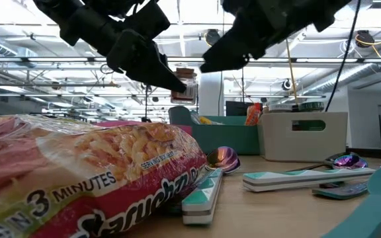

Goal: Pick & Place Food Item
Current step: Put the brown spice bottle into the gray bin

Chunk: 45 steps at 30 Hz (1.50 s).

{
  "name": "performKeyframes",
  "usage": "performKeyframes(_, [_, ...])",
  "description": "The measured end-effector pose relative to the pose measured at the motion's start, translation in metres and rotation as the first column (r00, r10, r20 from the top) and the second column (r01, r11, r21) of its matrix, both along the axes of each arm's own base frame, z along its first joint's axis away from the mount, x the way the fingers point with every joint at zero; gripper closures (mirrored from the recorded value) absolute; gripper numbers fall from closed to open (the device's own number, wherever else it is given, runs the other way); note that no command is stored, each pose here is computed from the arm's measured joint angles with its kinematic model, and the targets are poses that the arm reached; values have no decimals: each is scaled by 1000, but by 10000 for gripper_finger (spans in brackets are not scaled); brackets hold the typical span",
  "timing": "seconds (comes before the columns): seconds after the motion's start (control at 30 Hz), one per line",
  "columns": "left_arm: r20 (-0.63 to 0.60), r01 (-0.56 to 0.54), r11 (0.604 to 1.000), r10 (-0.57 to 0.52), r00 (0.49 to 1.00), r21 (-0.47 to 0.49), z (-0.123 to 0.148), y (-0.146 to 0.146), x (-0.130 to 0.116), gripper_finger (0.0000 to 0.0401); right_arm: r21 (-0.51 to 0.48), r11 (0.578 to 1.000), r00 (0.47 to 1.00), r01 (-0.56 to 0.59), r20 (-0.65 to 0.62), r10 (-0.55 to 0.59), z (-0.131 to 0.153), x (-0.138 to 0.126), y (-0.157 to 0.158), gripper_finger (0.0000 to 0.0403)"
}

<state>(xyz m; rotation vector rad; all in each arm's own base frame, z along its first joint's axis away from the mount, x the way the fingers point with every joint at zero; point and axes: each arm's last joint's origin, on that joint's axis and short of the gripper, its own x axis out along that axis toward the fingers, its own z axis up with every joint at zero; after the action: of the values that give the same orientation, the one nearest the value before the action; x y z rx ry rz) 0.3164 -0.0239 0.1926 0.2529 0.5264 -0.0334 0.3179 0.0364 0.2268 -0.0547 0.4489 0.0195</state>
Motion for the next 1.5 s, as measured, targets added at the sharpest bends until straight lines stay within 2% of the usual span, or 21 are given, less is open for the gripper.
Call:
performKeyframes(0.2, [0, 0, 1000, 0, 1000, 0, 0, 0, 0, 215, -12, 1000, 1000, 1, -22, -1, -9, 24, 1, 94])
performKeyframes(0.4, [-8, -3, 1000, 3, 1000, -1, -1, 0, 0, 215, -17, 1000, 999, 15, -38, -16, -18, 34, -2, 104])
performKeyframes(0.57, [-6, -4, 1000, 4, 1000, -1, -1, 0, 0, 215, -13, 1000, 999, 26, -34, -26, -18, 34, -5, 148])
performKeyframes(0.8, [2, -3, 1000, 3, 1000, -4, 0, 0, 0, 215, -11, 1000, 999, 26, -27, -26, -15, 33, -6, 244])
performKeyframes(0.9, [2, -5, 1000, 5, 1000, -7, 0, 0, 0, 215, -10, 1000, 999, 26, -31, -27, -15, 32, -7, 247])
performKeyframes(0.97, [3, -30, 998, 30, 1000, -51, 0, 0, 0, 192, -8, 1000, 999, 23, -33, -24, -15, 32, -7, 247])
performKeyframes(1.07, [22, -70, 989, 73, 997, -130, 3, 0, 1, 122, -24, 999, 997, 27, -69, -29, -5, 21, -8, 247])
performKeyframes(1.23, [14, -70, 988, 73, 997, -136, 2, -1, 1, 25, -55, 989, 987, 135, -74, -139, 22, -5, -10, 247])
performKeyframes(1.3, [14, -68, 988, 71, 997, -136, 2, -1, 1, 10, -68, 982, 982, 176, -55, -180, 29, -19, -8, 247])
performKeyframes(1.37, [11, -71, 988, 73, 997, -139, 1, -1, 0, 15, -64, 976, 976, 210, -52, -213, 31, -35, -5, 247])
performKeyframes(1.5, [11, -75, 987, 77, 997, -145, 1, -1, 0, 38, 25, 968, 967, 248, -58, -247, 31, -67, -4, 247])
